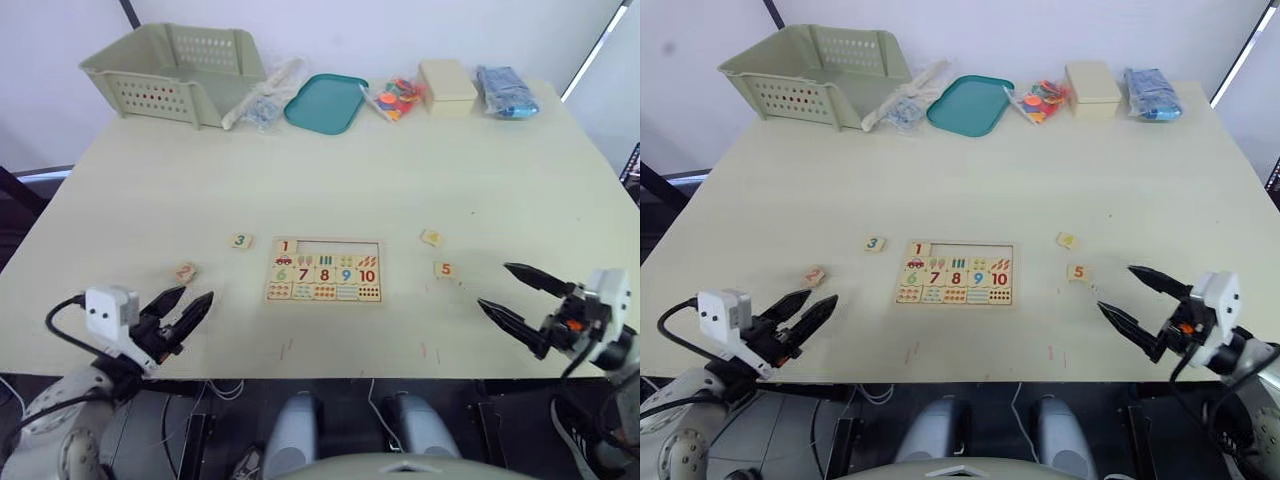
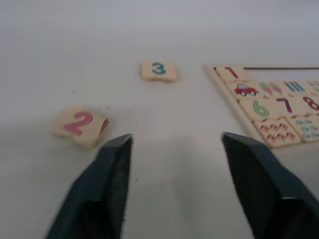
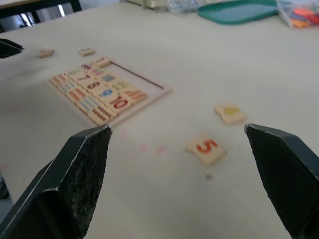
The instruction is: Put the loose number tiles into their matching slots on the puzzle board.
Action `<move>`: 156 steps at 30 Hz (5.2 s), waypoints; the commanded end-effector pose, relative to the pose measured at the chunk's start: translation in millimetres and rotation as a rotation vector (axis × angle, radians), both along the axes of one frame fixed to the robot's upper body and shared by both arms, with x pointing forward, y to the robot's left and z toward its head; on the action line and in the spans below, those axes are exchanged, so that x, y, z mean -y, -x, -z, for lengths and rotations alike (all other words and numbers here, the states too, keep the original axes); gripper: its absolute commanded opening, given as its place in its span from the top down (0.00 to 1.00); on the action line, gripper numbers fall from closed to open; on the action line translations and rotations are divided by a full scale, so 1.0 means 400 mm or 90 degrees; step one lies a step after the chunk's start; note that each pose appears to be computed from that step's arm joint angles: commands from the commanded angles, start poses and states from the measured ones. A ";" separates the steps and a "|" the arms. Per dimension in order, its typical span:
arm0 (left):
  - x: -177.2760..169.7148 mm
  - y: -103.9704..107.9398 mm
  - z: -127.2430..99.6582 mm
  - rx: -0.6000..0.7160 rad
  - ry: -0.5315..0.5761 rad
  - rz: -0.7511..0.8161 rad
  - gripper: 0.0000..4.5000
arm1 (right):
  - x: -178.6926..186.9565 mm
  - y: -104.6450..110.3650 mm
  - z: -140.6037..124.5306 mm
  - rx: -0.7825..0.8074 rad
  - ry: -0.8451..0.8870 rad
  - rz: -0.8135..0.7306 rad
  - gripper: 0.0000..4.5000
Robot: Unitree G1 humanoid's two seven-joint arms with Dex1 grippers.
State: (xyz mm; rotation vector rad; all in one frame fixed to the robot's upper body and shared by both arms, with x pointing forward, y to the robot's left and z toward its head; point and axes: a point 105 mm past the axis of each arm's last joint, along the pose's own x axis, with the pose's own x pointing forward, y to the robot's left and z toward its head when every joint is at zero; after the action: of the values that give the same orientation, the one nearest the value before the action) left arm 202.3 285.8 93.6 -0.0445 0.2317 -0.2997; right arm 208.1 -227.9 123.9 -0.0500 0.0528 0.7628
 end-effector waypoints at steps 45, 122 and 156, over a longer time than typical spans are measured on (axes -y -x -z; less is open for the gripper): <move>-0.155 -0.186 -0.071 -0.162 -0.200 0.208 0.01 | -0.205 0.090 -0.151 0.077 0.044 -0.326 0.00; -0.078 -0.181 -0.061 -0.120 -0.216 0.132 0.57 | -0.229 0.072 -0.135 0.086 0.035 -0.331 0.00; 0.130 -0.082 -0.017 -0.236 -0.128 -0.140 0.57 | -0.211 0.097 -0.137 0.081 0.035 -0.338 0.00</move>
State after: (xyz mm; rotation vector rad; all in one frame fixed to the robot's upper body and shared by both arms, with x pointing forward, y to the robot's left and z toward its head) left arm 235.5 236.3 96.0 0.0576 0.6482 -0.0432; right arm 172.6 -145.8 171.3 -0.1470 -0.0327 1.2678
